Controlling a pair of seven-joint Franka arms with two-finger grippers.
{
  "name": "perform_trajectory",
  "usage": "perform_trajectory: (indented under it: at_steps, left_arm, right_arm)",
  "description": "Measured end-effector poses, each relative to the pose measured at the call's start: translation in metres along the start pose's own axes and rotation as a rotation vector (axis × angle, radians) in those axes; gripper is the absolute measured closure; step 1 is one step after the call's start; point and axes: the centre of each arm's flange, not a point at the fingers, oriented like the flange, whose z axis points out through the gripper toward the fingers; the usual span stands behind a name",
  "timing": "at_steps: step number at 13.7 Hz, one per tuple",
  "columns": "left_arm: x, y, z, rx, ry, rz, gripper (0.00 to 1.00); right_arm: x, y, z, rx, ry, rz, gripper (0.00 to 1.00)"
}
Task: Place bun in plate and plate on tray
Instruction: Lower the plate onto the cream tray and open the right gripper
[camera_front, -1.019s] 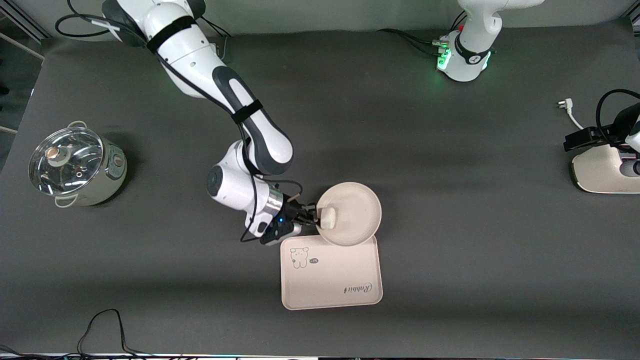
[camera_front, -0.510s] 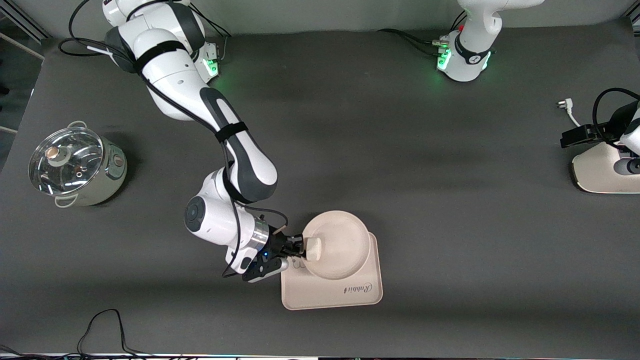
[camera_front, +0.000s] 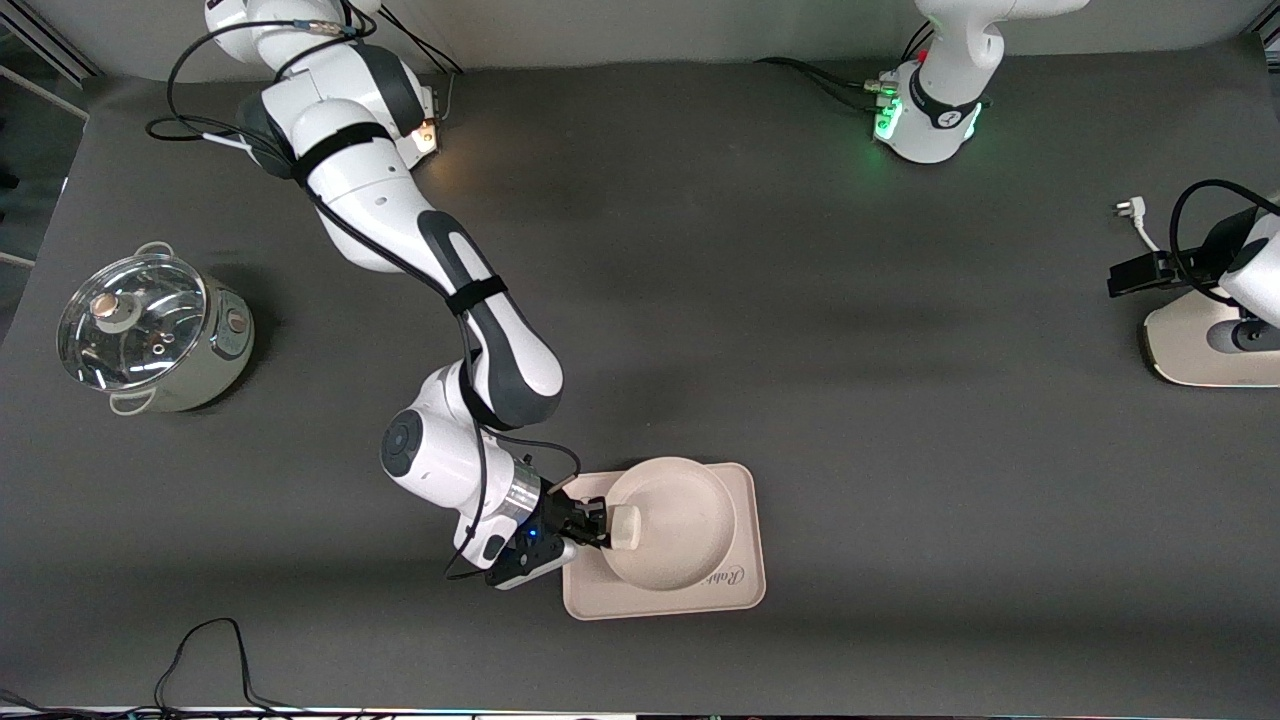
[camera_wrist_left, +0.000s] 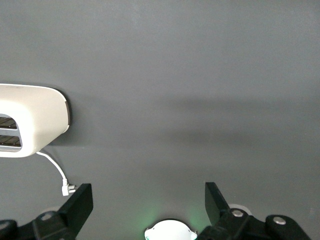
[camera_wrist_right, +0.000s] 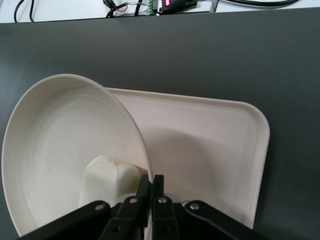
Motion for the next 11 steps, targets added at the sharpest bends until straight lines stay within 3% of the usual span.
perform_trajectory:
  at_steps: [5, 7, 9, 11]
  left_arm:
    - [0.009, 0.021, 0.008, 0.007, 0.001, 0.038, 0.00]
    - [0.015, 0.021, 0.009, 0.007, 0.033, 0.038, 0.00]
    - [0.023, 0.020, 0.015, 0.006, 0.065, 0.036, 0.00]
    - [0.028, 0.021, 0.020, 0.005, 0.075, 0.038, 0.00]
  right_arm:
    - [-0.006, 0.001, 0.021, 0.002, 0.074, 0.005, 0.96]
    - [-0.006, 0.002, 0.021, -0.001, 0.090, 0.007, 0.90]
    - [-0.004, 0.002, 0.020, -0.002, 0.096, -0.001, 0.74]
    - [-0.001, 0.002, 0.016, -0.001, 0.106, -0.008, 0.51]
